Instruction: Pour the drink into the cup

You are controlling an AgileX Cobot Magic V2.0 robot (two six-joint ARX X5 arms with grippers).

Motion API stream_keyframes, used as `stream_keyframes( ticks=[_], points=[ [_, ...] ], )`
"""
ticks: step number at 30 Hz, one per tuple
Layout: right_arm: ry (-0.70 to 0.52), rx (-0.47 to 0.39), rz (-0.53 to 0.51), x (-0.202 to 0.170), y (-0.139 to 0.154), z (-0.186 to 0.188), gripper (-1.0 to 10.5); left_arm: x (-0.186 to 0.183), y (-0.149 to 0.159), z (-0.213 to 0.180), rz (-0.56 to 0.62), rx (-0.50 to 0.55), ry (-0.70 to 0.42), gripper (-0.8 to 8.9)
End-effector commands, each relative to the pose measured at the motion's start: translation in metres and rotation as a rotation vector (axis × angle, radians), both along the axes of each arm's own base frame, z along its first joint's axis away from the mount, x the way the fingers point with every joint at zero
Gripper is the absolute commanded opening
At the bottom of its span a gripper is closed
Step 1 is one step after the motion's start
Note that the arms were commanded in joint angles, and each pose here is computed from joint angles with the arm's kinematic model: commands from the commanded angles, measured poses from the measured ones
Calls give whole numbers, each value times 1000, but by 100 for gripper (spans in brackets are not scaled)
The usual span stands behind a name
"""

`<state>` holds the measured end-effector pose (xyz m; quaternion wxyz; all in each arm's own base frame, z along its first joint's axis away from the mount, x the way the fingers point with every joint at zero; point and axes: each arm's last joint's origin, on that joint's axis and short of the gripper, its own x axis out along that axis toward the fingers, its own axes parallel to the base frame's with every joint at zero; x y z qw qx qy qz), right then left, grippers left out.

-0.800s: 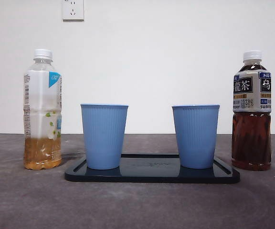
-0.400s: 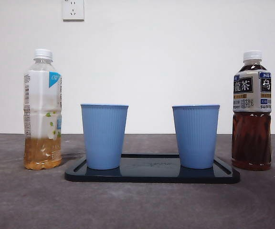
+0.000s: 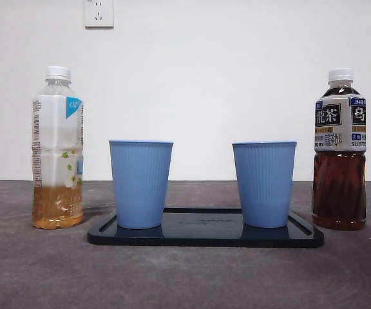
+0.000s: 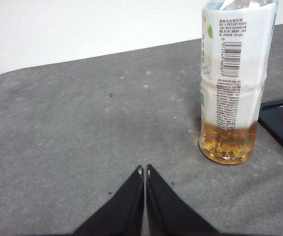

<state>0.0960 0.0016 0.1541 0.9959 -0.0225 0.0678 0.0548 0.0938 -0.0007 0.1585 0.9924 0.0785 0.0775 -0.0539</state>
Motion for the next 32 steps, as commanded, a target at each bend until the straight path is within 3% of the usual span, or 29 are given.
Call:
stream_keyframes(
  ticks=[1,32],
  points=[
    [30,-3,-4,0,0,-5,7,1,0,-7,4,7,26,7],
    [10,2,-1,0,0,-3,7,1,0,-7,4,7,25,7]
  ],
)
